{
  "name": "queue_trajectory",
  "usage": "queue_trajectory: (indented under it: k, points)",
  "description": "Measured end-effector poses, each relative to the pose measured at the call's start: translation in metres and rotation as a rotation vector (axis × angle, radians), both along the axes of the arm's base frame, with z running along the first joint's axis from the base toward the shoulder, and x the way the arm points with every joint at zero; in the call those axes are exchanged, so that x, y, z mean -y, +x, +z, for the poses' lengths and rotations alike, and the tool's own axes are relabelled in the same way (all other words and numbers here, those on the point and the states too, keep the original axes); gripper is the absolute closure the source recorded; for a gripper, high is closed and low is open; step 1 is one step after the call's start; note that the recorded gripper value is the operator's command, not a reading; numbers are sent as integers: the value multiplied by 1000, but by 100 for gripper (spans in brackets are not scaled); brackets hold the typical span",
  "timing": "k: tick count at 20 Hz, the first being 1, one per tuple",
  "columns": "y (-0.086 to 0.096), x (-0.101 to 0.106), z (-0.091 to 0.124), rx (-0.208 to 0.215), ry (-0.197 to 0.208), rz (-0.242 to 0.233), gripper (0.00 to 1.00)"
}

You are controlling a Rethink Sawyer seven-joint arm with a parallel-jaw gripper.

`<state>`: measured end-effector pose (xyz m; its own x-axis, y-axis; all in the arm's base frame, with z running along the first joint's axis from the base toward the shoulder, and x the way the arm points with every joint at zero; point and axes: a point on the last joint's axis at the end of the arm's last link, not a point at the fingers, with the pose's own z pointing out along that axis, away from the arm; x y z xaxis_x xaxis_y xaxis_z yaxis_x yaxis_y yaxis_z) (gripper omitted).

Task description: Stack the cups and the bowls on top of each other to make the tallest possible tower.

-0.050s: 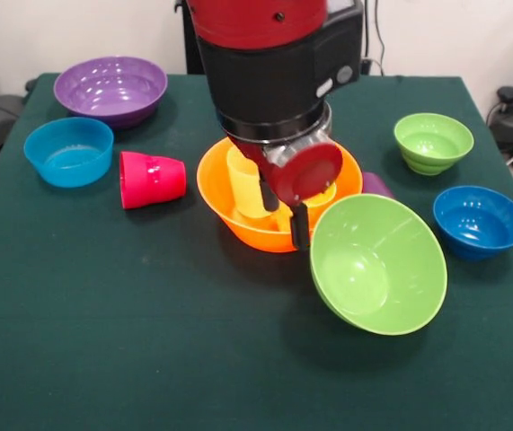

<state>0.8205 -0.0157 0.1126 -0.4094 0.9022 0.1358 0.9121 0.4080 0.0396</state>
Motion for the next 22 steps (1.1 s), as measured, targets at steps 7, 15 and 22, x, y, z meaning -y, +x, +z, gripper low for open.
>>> queue_trajectory:
  k: [7, 15, 22]
  points:
    - [1, -8, -9, -10, 30, -12, 0]
    - [3, -19, -1, -9, 57, -15, 0]
    - [-16, -31, 13, -158, 131, 16, 0]
